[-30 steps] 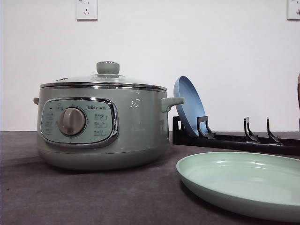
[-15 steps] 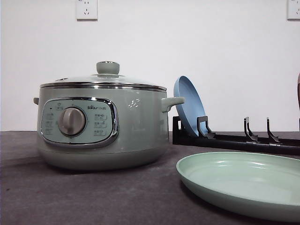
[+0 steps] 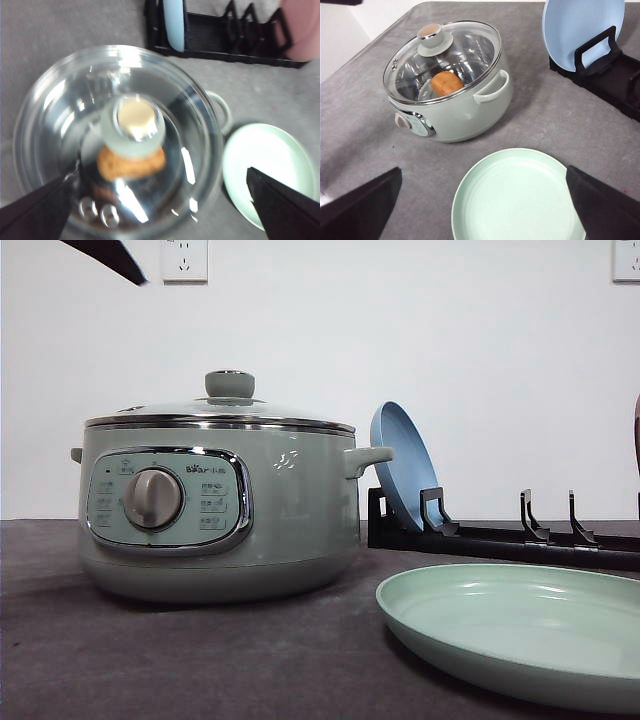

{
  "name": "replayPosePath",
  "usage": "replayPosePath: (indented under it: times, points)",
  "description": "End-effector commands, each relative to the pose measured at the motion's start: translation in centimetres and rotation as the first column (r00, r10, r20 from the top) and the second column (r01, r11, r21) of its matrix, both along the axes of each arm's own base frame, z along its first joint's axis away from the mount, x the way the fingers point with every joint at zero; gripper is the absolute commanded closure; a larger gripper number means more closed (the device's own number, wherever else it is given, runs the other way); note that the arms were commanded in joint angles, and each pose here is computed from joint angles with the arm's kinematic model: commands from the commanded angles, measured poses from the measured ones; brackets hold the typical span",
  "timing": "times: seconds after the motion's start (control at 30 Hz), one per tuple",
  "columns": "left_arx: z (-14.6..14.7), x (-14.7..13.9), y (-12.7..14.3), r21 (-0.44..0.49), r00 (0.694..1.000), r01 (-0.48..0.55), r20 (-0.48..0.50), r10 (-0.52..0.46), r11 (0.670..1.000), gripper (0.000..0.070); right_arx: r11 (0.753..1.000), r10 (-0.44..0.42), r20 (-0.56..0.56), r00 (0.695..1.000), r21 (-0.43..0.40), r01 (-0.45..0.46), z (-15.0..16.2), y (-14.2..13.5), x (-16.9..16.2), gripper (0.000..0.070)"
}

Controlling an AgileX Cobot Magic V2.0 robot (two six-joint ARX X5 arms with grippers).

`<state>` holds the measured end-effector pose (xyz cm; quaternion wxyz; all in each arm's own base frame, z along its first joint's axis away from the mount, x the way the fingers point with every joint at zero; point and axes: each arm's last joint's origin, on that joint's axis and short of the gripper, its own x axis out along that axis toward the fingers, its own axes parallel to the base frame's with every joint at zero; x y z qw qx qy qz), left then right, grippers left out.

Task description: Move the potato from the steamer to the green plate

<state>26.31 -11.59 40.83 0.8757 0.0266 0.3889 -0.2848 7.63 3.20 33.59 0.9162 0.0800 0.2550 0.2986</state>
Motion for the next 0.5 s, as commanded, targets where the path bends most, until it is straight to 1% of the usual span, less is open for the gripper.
replayPosePath:
  times: [0.0, 0.13, 0.33, 0.47]
  points:
    - [0.1, 1.1, -0.9, 0.047, 0.999, 0.009, 0.030, -0.010, 0.999, 0.0000, 1.000, 0.002, 0.006, 1.000, 0.012, -0.002, 0.3, 0.1, 0.1, 0.0035]
    - [-1.0, 2.9, -2.7, 0.128, 1.000, 0.020, 0.016, -0.023, 0.992, 0.0000, 1.000, 0.002, 0.006, 1.000, 0.012, -0.002, 0.3, 0.1, 0.1, 0.0035]
    - [-3.4, 5.1, -5.0, 0.216, 0.999, 0.055, -0.012, -0.053, 0.975, 0.0000, 1.000, 0.002, 0.007, 1.000, 0.011, -0.002, 0.3, 0.1, 0.1, 0.0035]
    - [-4.9, 6.0, -5.9, 0.248, 0.996, 0.084, -0.034, -0.078, 0.965, 0.0000, 1.000, 0.003, 0.008, 1.000, 0.010, -0.003, 0.3, 0.1, 0.1, 0.0034]
